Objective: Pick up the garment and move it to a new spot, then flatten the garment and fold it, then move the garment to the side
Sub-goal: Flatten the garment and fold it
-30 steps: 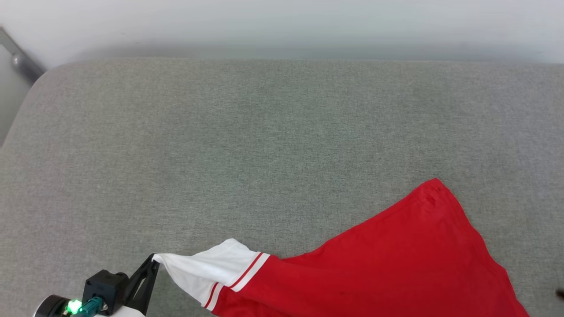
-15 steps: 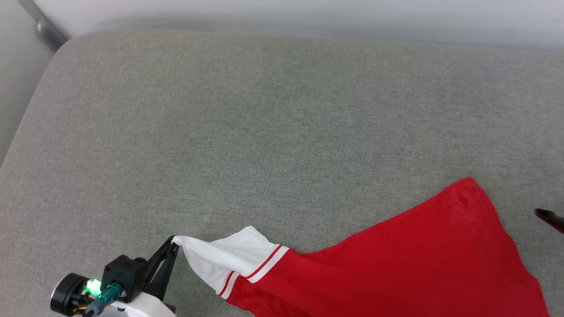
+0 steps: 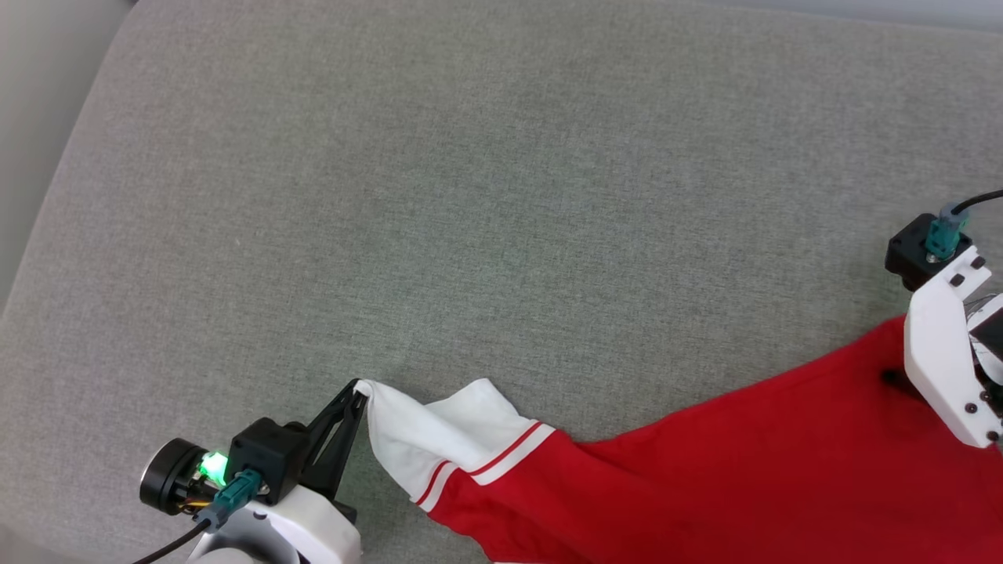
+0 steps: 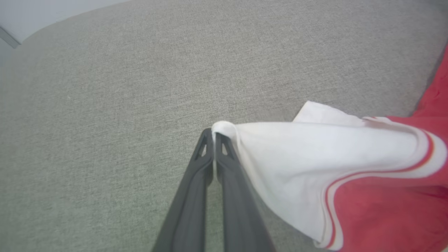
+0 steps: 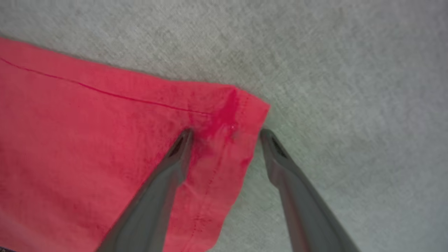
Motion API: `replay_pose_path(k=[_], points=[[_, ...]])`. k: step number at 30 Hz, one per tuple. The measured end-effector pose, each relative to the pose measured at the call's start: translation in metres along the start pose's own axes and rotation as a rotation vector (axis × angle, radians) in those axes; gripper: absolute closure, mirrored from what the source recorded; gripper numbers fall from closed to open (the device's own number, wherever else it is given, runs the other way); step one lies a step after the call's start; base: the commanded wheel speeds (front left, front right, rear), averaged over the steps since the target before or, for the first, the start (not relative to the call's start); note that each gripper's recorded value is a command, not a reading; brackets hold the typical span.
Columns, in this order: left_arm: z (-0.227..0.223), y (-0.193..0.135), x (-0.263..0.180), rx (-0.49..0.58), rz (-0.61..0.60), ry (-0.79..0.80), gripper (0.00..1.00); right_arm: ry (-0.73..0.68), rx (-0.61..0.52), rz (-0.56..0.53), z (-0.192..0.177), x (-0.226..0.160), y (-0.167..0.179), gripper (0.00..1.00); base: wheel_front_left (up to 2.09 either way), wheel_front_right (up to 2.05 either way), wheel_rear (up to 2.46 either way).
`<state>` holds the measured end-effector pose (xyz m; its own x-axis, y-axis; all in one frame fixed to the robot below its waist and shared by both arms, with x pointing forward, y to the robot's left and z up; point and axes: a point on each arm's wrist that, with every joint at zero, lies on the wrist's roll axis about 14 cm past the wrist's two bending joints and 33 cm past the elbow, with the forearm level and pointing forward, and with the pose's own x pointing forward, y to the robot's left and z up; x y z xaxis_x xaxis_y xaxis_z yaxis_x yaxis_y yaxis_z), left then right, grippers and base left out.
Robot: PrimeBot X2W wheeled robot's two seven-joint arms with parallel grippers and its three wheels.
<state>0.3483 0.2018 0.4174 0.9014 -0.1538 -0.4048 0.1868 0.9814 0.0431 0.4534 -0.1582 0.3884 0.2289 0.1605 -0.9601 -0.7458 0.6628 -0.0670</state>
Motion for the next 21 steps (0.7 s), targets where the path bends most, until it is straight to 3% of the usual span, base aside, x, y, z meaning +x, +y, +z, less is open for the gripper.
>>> replay_pose_path(k=[7, 8, 9, 16, 21], points=[[-0.006, 0.002, 0.002, -0.002, 0.005, 0.017, 1.00, 0.014, 0.011, 0.068, -0.003, 0.024, 0.012, 0.00, 0.00, 0.00, 0.00], [-0.006, 0.001, 0.003, -0.002, 0.004, 0.014, 1.00, 0.014, 0.006, 0.070, -0.003, 0.024, 0.013, 0.84, 0.00, 0.00, 0.00], [-0.006, 0.001, 0.002, -0.001, 0.005, 0.013, 1.00, 0.004, 0.000, 0.068, -0.002, 0.023, 0.014, 1.00, 0.00, 0.00, 0.00], [0.004, 0.000, -0.006, 0.019, -0.010, -0.026, 1.00, -0.160, 0.004, 0.058, 0.014, 0.001, 0.021, 1.00, 0.00, 0.00, 0.00], [0.027, -0.001, -0.024, 0.077, -0.032, -0.105, 1.00, -0.398, 0.000, -0.024, 0.038, -0.055, 0.014, 1.00, 0.00, 0.00, 0.00]])
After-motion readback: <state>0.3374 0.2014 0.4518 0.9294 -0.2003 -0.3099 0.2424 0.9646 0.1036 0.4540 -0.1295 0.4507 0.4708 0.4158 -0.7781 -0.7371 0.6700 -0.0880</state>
